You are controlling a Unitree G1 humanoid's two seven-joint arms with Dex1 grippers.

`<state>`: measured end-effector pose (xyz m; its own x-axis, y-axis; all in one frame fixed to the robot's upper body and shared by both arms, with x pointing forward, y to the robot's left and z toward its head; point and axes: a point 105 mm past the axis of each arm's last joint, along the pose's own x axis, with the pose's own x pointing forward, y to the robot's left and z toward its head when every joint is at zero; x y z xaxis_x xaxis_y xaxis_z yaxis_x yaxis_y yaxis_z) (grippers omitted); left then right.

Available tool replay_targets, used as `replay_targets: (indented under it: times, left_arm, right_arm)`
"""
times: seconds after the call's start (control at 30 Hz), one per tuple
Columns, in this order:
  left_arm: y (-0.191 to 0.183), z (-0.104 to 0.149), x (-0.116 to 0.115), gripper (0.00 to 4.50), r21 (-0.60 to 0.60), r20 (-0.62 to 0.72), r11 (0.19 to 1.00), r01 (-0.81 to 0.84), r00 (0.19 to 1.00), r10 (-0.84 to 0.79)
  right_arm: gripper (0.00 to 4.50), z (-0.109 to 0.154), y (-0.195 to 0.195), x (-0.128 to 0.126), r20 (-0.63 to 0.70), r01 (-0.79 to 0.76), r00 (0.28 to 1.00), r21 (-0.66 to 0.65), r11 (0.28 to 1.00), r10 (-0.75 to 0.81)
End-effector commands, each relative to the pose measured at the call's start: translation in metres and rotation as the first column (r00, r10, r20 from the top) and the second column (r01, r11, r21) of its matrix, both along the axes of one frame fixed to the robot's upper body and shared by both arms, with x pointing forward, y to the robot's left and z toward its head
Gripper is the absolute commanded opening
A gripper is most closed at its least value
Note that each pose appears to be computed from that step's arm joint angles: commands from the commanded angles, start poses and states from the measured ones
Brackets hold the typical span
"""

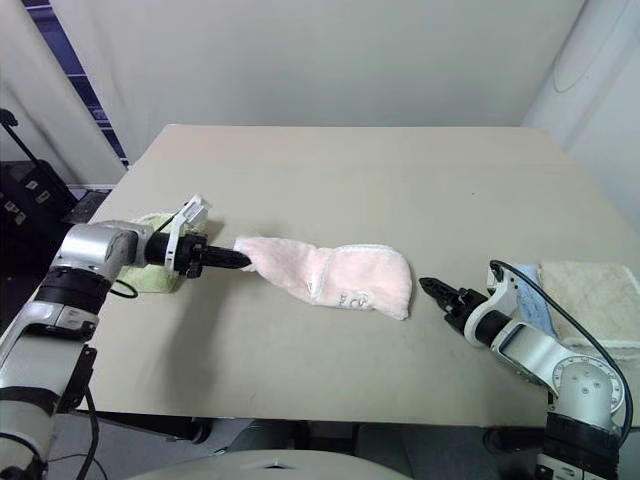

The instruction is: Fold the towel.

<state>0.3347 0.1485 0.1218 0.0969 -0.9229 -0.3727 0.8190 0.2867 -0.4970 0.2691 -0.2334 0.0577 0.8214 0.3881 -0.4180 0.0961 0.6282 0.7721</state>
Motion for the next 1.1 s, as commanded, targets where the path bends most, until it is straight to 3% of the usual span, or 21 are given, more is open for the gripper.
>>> replay_targets:
  times: [0.03, 0.23, 0.5, 0.9, 1.0, 1.1]
  left_arm:
    - [-0.024, 0.030, 0.004, 0.00, 0.007, 0.126, 0.988, 0.153, 0.980, -0.153]
    - [-0.076, 0.035, 0.005, 0.00, 0.043, 0.189, 0.929, 0.367, 0.910, -0.368]
    - [-0.139, 0.006, -0.005, 0.00, 0.095, 0.187, 0.836, 0.541, 0.815, -0.549]
    - [-0.192, -0.016, -0.014, 0.00, 0.085, 0.239, 0.811, 0.579, 0.778, -0.581]
    - [-0.196, -0.017, -0.019, 0.68, 0.053, 0.216, 0.805, 0.591, 0.780, -0.587]
    - [-0.199, -0.015, -0.022, 1.73, 0.032, 0.224, 0.793, 0.609, 0.769, -0.599]
  right_arm:
    - [2.82, 0.010, 0.002, 0.003, 0.051, -0.003, 0.999, -0.012, 1.000, 0.003]
    - [2.82, 0.004, 0.000, -0.003, 0.040, 0.026, 0.999, -0.048, 0.999, -0.024]
    - [2.82, 0.004, -0.005, -0.015, 0.051, 0.107, 0.993, -0.064, 0.992, -0.104]
    - [2.82, -0.012, -0.009, -0.031, 0.009, 0.201, 0.980, -0.078, 0.976, -0.201]
    - [2.88, -0.013, -0.009, -0.030, 0.006, 0.205, 0.979, -0.079, 0.975, -0.206]
    - [2.88, -0.014, -0.011, -0.027, 0.007, 0.213, 0.977, -0.087, 0.973, -0.213]
